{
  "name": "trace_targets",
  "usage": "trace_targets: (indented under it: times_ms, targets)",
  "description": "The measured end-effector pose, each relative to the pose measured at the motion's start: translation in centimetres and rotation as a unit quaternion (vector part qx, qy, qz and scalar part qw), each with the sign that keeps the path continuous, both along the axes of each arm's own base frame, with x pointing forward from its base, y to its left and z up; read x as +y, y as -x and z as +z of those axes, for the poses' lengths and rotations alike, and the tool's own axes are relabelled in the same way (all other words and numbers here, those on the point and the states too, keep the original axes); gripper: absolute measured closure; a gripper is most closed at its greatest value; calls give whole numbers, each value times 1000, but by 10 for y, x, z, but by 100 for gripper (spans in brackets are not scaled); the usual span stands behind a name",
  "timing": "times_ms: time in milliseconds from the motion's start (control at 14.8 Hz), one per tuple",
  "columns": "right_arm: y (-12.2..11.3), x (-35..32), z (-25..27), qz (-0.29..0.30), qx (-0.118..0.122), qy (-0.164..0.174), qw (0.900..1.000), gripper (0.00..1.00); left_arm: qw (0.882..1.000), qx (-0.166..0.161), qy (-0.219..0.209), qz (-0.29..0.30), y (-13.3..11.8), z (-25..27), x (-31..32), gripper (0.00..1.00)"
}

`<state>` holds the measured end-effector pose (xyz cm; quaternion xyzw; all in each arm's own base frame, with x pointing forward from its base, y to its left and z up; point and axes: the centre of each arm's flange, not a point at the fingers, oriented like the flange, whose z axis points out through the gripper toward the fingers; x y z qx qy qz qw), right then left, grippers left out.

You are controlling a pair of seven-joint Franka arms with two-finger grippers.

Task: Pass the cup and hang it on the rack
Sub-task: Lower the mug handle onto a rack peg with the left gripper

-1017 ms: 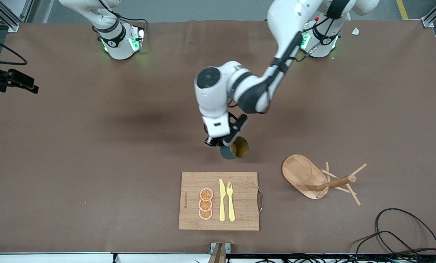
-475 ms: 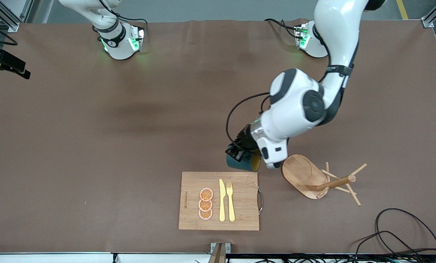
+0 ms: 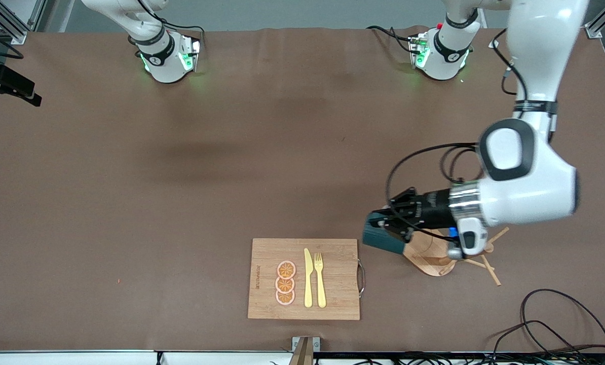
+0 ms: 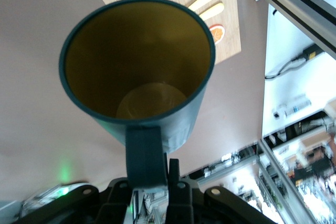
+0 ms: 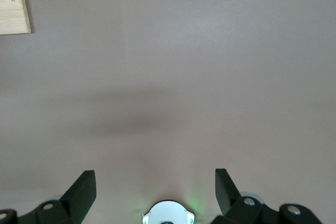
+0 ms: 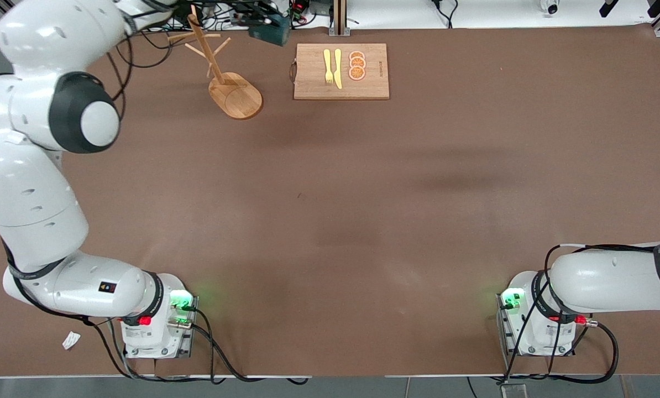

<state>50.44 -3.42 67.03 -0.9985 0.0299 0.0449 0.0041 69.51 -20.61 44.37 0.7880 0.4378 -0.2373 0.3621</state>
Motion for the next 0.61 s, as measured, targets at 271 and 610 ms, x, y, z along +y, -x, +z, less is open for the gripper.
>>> trace_targets:
  times_ms: [271,610]
  targets:
    - [0,-2,0,-2,1,0,1000,0,998,-16,46,-26,-5,-5,58,78]
    - [-1,1,0,3,-3,-10,1000,0,993,-57,89,-57,1,-41,110,78]
